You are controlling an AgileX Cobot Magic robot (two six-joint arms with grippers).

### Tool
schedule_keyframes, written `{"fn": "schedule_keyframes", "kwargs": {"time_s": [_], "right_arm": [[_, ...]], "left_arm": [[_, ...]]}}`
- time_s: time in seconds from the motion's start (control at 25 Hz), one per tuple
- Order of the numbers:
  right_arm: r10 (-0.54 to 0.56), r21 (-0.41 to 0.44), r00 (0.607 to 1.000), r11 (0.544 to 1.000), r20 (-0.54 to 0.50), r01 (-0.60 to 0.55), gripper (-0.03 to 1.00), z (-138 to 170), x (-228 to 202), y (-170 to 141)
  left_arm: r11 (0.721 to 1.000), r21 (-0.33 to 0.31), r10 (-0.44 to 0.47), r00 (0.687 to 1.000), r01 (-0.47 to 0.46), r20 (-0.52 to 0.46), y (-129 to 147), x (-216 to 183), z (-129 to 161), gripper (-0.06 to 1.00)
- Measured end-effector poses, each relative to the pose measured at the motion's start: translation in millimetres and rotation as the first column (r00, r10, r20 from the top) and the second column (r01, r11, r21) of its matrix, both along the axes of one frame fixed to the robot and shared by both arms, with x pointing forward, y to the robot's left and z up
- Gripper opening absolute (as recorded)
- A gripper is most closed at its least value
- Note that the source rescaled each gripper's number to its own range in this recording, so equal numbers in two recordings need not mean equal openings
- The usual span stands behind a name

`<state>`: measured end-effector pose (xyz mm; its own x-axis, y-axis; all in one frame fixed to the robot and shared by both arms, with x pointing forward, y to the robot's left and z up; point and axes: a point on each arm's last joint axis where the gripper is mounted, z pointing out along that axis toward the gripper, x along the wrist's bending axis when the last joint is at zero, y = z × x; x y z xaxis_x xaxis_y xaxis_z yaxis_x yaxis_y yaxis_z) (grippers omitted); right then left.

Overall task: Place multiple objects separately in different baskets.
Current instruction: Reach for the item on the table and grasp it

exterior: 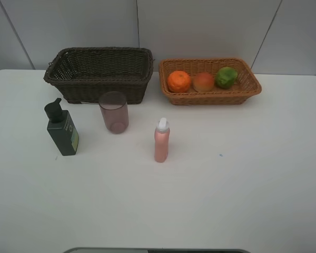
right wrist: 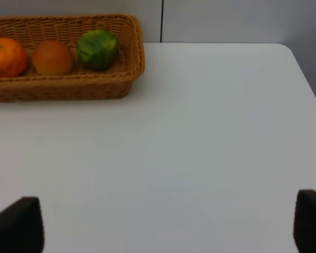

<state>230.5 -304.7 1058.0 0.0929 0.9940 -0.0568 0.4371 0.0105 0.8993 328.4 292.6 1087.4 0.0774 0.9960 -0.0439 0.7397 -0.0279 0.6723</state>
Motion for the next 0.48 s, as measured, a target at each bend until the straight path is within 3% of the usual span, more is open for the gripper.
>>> {"fn": "schedule_keyframes", "kwargs": {"time_s": [0.28, 0.48], "right_arm": [[0.0, 0.0, 1.0, 1.0, 0.0, 0.0, 1.0, 0.0, 0.0, 0.0], [0.0, 0.0, 1.0, 1.0, 0.0, 0.0, 1.0, 0.0, 0.0, 0.0]], "left_arm": [[0.996, -0.042, 0.068, 0.966, -0.081, -0.25, -5.5, 95.2, -5.0, 1.0], [0.996, -0.055, 0.046, 0.927, -0.071, -0.373, -29.9, 141.2, -22.5, 1.0]]}}
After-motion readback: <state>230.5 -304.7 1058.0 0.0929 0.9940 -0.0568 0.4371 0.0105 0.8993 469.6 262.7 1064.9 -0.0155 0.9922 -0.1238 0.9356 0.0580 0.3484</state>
